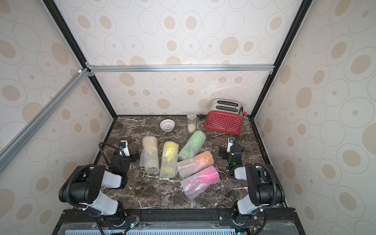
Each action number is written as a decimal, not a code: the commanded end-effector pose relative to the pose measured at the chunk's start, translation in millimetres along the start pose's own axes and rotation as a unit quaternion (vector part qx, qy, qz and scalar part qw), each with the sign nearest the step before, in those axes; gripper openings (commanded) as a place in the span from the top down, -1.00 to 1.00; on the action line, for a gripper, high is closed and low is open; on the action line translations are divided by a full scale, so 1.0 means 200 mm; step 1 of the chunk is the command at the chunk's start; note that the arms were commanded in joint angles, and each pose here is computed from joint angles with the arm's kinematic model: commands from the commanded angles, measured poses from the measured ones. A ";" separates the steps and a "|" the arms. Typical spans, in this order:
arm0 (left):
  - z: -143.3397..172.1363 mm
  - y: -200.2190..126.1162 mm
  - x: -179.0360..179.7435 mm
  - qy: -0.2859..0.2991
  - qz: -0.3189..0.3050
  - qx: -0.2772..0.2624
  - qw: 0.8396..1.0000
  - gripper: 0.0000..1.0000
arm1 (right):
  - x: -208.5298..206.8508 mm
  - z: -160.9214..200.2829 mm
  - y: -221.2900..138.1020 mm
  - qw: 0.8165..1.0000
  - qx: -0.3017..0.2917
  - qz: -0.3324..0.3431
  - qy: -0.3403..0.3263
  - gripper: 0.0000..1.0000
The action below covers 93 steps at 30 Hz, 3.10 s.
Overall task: Unpack wine glasses from bubble wrap
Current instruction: Unwrap the bubble wrap at the center of the board.
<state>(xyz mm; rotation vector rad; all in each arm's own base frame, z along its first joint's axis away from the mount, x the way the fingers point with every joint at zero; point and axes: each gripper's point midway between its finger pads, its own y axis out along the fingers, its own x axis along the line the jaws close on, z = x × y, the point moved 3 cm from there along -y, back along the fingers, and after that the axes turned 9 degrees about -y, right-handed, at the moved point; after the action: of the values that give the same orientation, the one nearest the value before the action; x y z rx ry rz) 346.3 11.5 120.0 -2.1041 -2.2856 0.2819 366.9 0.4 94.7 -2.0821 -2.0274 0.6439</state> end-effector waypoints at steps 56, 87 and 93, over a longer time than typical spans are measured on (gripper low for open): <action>-0.43 -0.02 -0.53 -0.087 0.169 0.123 0.974 -0.87 | 0.19 -0.21 -0.52 0.940 0.282 -0.068 0.181 -0.80; -0.20 -0.54 -1.08 -0.167 0.362 0.200 0.895 -0.88 | 0.77 0.13 -0.99 0.914 0.377 -0.083 0.123 -0.62; -0.15 -0.56 -1.15 -0.171 0.386 0.222 0.879 -0.89 | 0.65 0.21 -0.96 0.911 0.393 -0.040 0.113 -0.56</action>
<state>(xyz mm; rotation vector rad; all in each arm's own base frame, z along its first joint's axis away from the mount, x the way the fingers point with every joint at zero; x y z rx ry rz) 261.7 -210.4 182.6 -2.6480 -1.2170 1.1008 175.5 157.4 119.7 -1.4218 -1.4576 0.8982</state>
